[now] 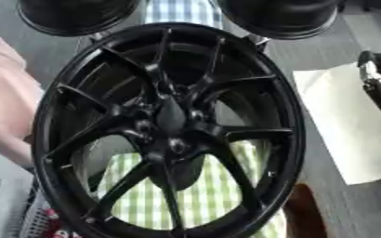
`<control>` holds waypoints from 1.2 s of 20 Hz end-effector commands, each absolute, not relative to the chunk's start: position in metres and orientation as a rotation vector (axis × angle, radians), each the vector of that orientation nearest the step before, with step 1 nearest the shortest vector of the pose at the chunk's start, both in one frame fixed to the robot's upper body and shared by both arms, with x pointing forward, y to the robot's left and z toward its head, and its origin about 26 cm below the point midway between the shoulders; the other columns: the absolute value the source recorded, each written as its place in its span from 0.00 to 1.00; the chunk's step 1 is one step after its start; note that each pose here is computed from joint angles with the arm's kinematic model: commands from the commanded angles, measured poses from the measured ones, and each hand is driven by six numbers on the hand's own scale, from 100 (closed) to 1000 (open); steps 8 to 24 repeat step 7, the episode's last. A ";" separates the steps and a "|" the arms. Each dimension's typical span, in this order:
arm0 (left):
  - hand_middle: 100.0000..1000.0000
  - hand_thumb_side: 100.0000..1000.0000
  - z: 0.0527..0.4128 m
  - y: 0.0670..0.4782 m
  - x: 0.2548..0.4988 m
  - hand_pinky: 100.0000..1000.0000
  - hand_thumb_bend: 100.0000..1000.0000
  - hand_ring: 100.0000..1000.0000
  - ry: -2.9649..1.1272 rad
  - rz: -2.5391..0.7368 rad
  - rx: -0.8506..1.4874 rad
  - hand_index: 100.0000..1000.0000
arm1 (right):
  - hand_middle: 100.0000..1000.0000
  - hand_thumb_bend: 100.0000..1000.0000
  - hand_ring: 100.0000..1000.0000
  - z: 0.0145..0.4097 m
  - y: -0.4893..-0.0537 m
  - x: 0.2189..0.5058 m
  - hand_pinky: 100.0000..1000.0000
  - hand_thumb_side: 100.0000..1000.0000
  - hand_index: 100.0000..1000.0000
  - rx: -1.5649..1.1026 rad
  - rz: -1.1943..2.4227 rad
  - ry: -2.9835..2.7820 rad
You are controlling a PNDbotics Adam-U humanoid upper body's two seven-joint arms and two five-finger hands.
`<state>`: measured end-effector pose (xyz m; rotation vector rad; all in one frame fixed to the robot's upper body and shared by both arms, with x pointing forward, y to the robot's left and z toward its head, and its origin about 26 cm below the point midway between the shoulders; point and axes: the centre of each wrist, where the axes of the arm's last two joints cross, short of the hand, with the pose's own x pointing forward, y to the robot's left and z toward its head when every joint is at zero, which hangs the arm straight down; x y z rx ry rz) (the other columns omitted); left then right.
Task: Pull the pin out of the wheel hub.
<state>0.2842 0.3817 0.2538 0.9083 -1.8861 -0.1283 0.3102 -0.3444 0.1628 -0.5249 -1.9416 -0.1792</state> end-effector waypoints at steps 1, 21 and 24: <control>0.48 0.61 0.254 0.359 0.284 0.68 0.28 0.52 -2.029 -0.070 0.800 0.64 | 0.57 0.16 0.73 0.174 -0.342 0.310 0.81 0.36 0.66 -0.515 -0.160 -1.981; 0.48 0.62 0.208 0.340 0.300 0.68 0.30 0.52 -2.048 0.152 0.575 0.65 | 0.57 0.17 0.73 0.176 -0.340 0.311 0.81 0.35 0.66 -0.506 -0.157 -1.989; 0.48 0.62 0.208 0.340 0.300 0.68 0.30 0.52 -2.048 0.152 0.575 0.65 | 0.57 0.17 0.73 0.176 -0.340 0.311 0.81 0.35 0.66 -0.506 -0.157 -1.989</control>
